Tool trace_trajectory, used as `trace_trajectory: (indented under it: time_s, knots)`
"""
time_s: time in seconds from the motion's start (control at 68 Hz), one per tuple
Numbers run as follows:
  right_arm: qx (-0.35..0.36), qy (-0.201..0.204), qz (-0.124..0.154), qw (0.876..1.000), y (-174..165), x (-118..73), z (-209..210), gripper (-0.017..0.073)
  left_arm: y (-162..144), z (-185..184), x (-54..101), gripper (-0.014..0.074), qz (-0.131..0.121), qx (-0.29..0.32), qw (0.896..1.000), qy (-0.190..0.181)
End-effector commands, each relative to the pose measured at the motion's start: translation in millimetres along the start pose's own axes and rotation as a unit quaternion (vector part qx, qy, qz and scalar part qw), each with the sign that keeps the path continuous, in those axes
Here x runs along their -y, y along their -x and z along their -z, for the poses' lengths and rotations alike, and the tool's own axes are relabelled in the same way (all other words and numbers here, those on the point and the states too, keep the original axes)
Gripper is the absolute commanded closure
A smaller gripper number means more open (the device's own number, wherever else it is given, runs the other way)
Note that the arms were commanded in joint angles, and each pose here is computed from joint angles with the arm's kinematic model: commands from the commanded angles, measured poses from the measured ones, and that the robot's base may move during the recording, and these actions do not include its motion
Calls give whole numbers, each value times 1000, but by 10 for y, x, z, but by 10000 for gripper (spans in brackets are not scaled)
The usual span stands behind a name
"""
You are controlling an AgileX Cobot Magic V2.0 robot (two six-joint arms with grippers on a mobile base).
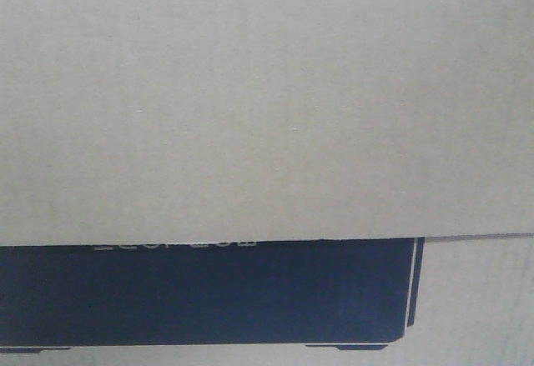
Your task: Grab box from left shelf to table start
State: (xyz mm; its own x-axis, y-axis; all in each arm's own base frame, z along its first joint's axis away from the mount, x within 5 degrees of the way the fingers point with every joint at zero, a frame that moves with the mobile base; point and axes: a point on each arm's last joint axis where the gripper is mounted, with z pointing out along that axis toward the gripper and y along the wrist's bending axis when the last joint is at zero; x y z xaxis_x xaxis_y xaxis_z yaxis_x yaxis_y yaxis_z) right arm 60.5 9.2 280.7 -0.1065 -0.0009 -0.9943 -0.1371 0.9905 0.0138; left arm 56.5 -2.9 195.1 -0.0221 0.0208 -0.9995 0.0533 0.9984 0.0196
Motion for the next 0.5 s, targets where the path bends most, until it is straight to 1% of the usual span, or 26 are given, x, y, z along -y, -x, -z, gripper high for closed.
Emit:
trace_trajectory:
  time_s: [0.0,0.088,0.221,0.309,0.338,0.368,0.485]
  knots:
    - [91,-19,-6,996,55,27,38,501,110,17,1,685,3,59,998,-1]
    - [102,-22,-6,994,-150,35,31,501,110,17,1,685,3,59,998,-1]
    - [92,-25,-7,995,-539,46,-25,501,110,17,1,685,3,59,998,-1]
    - [100,-26,-21,994,-751,53,-45,501,110,17,1,685,3,59,998,-1]
    - [103,-24,-29,994,-762,51,-30,501,110,17,1,685,3,59,998,-1]
    - [92,-24,-29,995,-778,50,-29,501,108,17,1,685,3,58,998,-1]
    - [96,-25,-29,995,-770,51,-28,501,102,15,1,685,3,54,999,-1]
